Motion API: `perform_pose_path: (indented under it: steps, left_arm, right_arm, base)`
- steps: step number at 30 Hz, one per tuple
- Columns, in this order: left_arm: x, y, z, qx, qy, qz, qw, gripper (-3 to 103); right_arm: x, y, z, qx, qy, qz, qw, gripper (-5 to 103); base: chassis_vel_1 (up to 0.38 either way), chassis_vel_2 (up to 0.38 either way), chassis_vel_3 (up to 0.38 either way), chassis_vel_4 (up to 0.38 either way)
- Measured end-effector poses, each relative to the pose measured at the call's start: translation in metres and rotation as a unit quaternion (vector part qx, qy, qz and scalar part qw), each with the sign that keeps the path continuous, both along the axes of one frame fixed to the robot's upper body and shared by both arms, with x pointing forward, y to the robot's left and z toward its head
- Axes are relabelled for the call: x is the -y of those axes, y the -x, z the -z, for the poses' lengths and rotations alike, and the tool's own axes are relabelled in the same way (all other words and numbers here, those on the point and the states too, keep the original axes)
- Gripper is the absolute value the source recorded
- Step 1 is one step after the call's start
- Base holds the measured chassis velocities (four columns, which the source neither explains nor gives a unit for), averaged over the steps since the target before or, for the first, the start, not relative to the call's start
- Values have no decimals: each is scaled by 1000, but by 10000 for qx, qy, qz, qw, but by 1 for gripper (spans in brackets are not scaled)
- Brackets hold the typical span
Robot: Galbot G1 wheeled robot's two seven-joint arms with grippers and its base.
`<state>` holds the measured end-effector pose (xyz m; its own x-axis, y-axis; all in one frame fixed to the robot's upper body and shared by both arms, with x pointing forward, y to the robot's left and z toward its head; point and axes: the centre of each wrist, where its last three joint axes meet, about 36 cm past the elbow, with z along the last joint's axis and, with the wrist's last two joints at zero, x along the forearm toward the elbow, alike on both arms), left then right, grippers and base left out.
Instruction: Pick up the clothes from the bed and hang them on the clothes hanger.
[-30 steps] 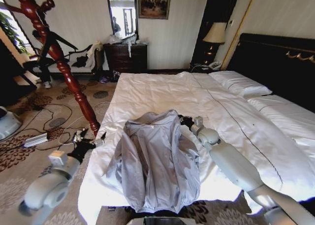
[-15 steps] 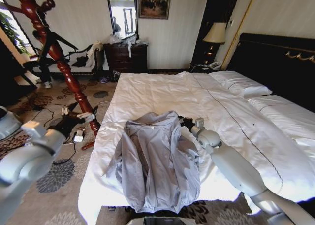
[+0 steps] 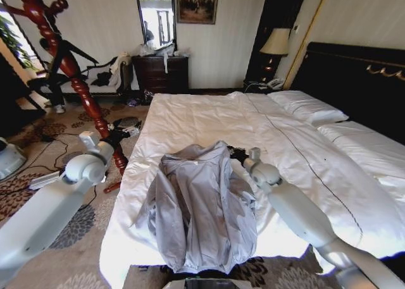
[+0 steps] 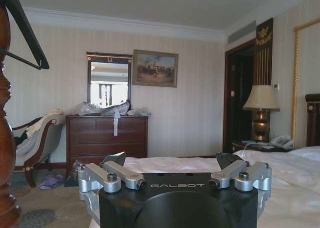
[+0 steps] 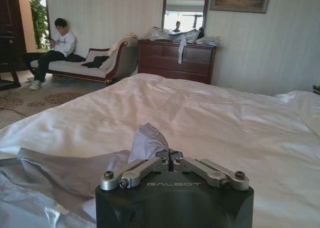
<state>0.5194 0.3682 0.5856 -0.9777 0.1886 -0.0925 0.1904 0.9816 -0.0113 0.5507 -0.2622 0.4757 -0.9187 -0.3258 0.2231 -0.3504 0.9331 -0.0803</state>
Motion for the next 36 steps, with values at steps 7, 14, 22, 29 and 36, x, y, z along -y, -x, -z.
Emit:
perform_pose_path:
  steps: [7,14,22,29,36]
  left_arm:
    - [11,-60,-61,427,331,-2,9985,100]
    - [-2,-51,-118,364,405,-451,9975,100]
    - [-37,-40,-189,218,397,-950,9944,100]
    - [-42,-57,-259,186,585,-909,9940,98]
    - [-56,-63,-286,-181,411,-1110,9928,93]
  right_arm:
    - [-8,-6,0,-10,-25,-57,10000,0]
    - [-7,-11,-2,58,48,-36,10000,0]
    - [-4,-9,-1,87,105,-32,9999,0]
    - [2,-2,-4,96,139,-39,9998,0]
    - [14,3,-10,157,166,51,9997,0]
  base:
    - [0,0,0,0]
    - [0,0,0,0]
    - [0,0,0,0]
    - [0,0,0,0]
    - [0,0,0,0]
